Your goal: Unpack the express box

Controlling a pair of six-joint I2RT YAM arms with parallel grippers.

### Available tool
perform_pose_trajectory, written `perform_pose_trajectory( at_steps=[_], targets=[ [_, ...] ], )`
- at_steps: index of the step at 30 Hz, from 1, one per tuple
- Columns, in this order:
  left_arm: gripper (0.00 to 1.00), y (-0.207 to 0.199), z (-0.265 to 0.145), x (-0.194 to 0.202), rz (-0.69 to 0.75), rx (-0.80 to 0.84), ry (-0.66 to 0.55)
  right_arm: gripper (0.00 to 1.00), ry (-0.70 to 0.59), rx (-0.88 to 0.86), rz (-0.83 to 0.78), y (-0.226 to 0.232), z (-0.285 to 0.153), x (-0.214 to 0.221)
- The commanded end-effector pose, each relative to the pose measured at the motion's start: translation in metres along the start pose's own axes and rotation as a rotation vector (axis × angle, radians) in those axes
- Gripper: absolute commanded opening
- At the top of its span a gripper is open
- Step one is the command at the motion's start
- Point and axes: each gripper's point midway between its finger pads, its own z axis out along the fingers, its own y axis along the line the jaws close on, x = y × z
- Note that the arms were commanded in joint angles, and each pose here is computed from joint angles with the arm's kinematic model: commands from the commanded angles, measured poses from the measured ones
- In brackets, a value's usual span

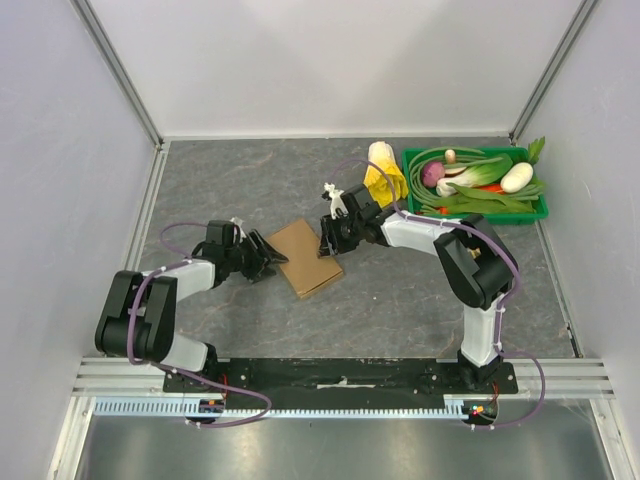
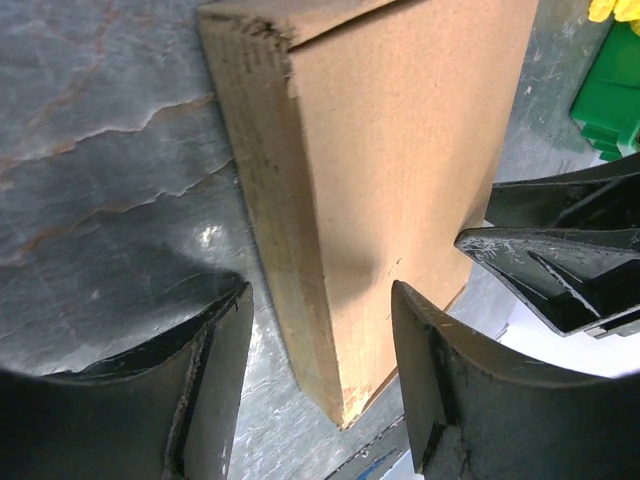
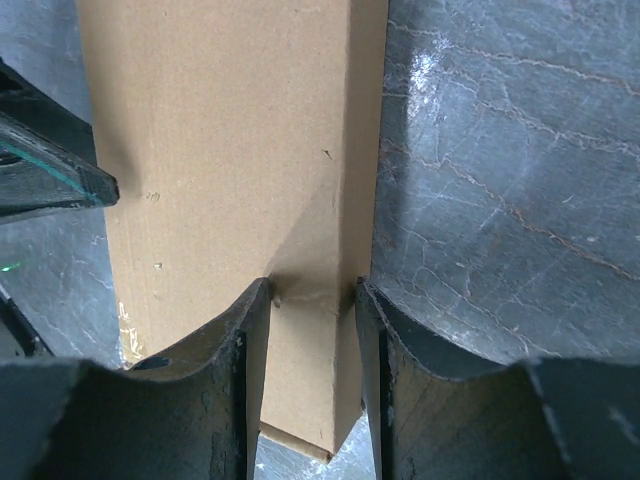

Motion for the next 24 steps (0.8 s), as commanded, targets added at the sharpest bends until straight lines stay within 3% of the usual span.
perform_pose_trajectory(
  at_steps=[1,10,24],
  targets=[
    [0.62,-0.024,0.005,0.000,0.019,0.133,0.027,0.45,0.085,-0.037,0.051,-0.005,0.013,0.032],
    [0.45,-0.065,-0.002,-0.002,0.092,0.271,0.048,0.44,0.097,-0.073,0.104,0.003,0.014,0.034],
    [0.45,-0.145,-0.029,0.015,0.304,0.464,0.070,0.50,0.130,-0.170,0.166,0.028,0.005,0.033]
  ],
)
